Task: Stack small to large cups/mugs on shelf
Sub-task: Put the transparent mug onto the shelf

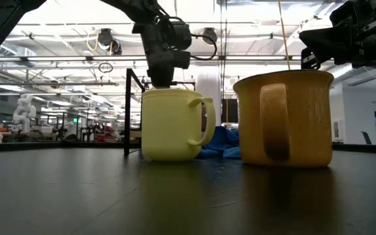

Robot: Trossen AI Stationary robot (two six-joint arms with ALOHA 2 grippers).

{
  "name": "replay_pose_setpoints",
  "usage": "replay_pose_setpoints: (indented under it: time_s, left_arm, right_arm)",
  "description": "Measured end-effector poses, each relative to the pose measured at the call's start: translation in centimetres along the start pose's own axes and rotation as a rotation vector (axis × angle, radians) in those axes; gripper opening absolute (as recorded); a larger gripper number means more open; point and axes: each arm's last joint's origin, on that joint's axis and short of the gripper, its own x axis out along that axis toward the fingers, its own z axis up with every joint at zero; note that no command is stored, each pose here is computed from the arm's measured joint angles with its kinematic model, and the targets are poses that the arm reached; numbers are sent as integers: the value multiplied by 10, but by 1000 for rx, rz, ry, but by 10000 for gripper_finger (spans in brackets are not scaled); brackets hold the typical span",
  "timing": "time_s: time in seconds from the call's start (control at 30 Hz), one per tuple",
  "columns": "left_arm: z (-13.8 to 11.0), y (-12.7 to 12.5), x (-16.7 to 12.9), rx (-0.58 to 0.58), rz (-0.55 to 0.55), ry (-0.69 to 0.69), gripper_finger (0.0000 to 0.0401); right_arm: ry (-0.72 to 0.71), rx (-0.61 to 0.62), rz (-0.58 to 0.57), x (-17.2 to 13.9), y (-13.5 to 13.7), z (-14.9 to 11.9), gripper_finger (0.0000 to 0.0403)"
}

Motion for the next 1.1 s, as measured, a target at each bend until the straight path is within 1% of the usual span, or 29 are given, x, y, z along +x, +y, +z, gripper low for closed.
replay_pose_setpoints:
  time_s: [0.1,0.5,0.7,1.1]
  left_arm:
    - [-2,0,4,2,-2,5,0]
    - [0,1,4,1,5,-17,0]
    - [-1,4,4,-21,7,-18,0]
    - [0,4,4,19,8,-23,0]
  right_arm:
    - [0,0,0,0,0,0,0]
    - [0,7,0,0,0,0,0]
    - [0,7,0,0,0,0,0]
    - [-4,5,0,0,0,0,0]
